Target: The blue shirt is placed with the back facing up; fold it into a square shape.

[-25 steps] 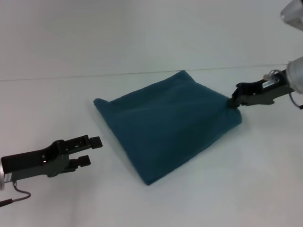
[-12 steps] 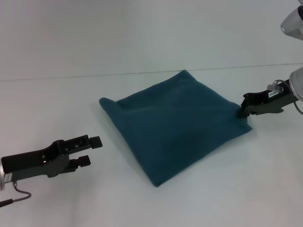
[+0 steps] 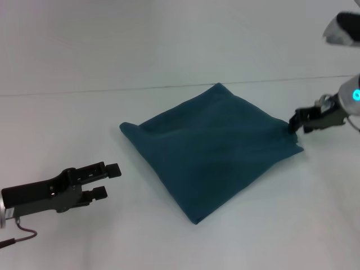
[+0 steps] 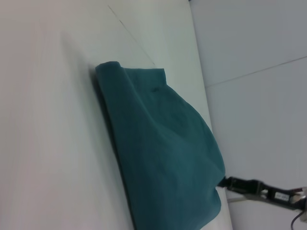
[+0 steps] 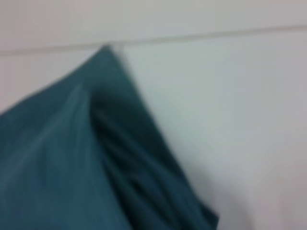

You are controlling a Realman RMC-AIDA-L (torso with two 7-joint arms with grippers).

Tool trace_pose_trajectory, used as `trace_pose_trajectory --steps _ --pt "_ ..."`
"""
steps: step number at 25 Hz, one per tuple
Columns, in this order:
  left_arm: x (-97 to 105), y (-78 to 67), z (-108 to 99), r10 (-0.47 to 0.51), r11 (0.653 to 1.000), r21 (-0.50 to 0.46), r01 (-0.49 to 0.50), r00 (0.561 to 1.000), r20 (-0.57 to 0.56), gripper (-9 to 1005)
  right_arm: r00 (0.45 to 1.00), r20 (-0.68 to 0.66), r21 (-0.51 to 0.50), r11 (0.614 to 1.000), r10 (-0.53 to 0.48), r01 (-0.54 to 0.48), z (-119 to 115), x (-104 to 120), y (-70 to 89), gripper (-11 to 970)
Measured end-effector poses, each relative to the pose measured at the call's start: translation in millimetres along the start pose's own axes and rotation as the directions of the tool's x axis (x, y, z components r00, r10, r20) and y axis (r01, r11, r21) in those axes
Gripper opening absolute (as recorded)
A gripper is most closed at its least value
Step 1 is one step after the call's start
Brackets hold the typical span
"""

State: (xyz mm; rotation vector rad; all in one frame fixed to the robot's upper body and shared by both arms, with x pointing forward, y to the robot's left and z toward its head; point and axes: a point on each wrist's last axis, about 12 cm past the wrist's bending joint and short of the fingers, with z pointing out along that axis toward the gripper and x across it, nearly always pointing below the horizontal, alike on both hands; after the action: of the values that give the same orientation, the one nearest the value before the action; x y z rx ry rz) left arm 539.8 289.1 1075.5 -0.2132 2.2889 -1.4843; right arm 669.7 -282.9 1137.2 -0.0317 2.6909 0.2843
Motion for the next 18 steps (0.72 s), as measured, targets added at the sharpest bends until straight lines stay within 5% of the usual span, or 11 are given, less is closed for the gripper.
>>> trace_pose_trajectory --steps 7,13,18 --pt "0.1 -0.1 -0.2 -0.003 1.000 0.002 0.003 1.000 0.000 919 0.995 0.080 -0.169 0.985 0.060 -0.046 -43.9 -16.8 -6.4 401" --pt "2.2 -3.4 6.5 -0.039 0.999 0.016 0.040 0.999 -0.018 919 0.994 0.067 -0.424 0.904 0.090 -0.053 -71.0 -8.6 -18.4 500" --pt "6.1 -8.5 31.9 -0.075 0.997 0.005 0.075 0.996 -0.053 919 0.993 0.077 -0.482 0.875 0.092 -0.044 -82.8 -2.2 -31.9 524"
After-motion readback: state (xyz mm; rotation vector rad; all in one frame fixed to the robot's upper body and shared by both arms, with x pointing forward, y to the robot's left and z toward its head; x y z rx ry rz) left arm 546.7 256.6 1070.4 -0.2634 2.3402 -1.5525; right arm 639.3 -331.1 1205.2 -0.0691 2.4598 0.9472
